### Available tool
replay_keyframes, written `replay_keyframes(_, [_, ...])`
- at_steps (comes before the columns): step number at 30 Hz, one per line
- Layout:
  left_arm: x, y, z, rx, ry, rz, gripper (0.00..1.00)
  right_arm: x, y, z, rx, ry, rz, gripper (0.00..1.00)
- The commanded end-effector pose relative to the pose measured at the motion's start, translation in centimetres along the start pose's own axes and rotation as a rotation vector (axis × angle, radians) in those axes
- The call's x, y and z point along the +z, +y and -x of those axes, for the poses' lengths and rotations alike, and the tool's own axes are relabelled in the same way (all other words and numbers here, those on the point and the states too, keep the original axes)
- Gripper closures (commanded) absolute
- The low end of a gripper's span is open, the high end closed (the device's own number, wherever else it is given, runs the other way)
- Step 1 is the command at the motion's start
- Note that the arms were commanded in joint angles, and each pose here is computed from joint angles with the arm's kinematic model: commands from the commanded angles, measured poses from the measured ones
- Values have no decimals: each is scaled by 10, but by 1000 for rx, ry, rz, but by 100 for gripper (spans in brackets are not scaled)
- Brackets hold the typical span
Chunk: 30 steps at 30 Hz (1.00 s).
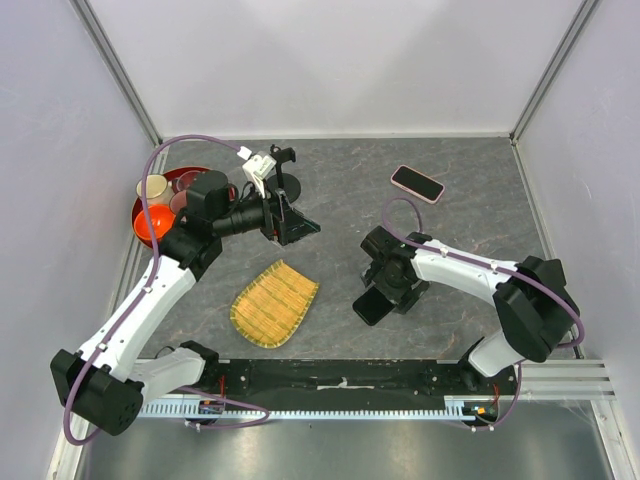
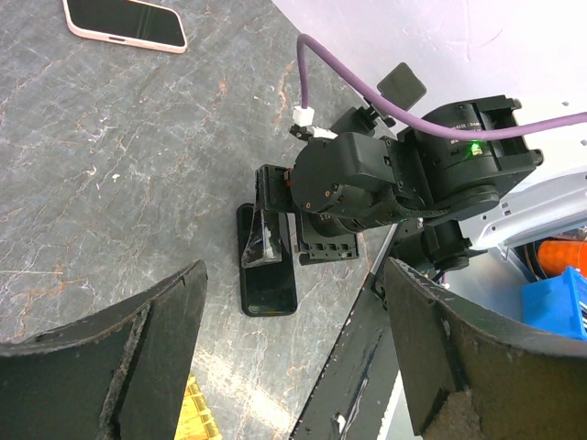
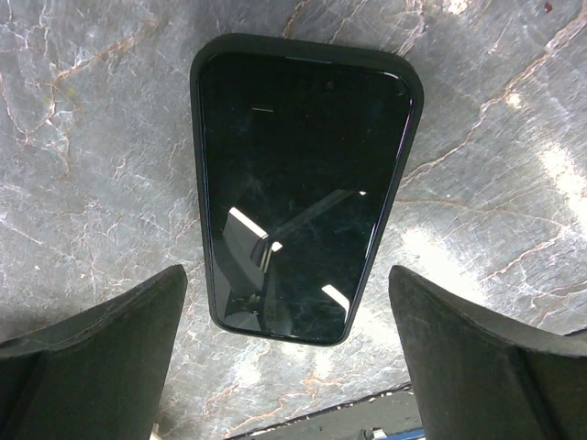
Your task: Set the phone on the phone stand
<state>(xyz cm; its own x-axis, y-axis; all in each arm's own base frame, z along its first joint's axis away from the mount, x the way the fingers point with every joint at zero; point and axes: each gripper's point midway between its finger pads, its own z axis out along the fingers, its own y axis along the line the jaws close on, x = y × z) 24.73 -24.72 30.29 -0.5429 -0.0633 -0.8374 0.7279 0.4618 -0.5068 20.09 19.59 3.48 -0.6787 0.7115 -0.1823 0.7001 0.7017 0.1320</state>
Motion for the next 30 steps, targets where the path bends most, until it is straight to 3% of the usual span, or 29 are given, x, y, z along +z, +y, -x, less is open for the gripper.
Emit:
replay_keyframes(1, [-6, -10, 10, 60, -26, -33, 16, -2, 3, 1, 47, -14, -2, 2])
replay_keyframes(30, [-5, -11, 8, 50, -22, -43, 16, 30, 2, -2, 128, -21, -69, 11])
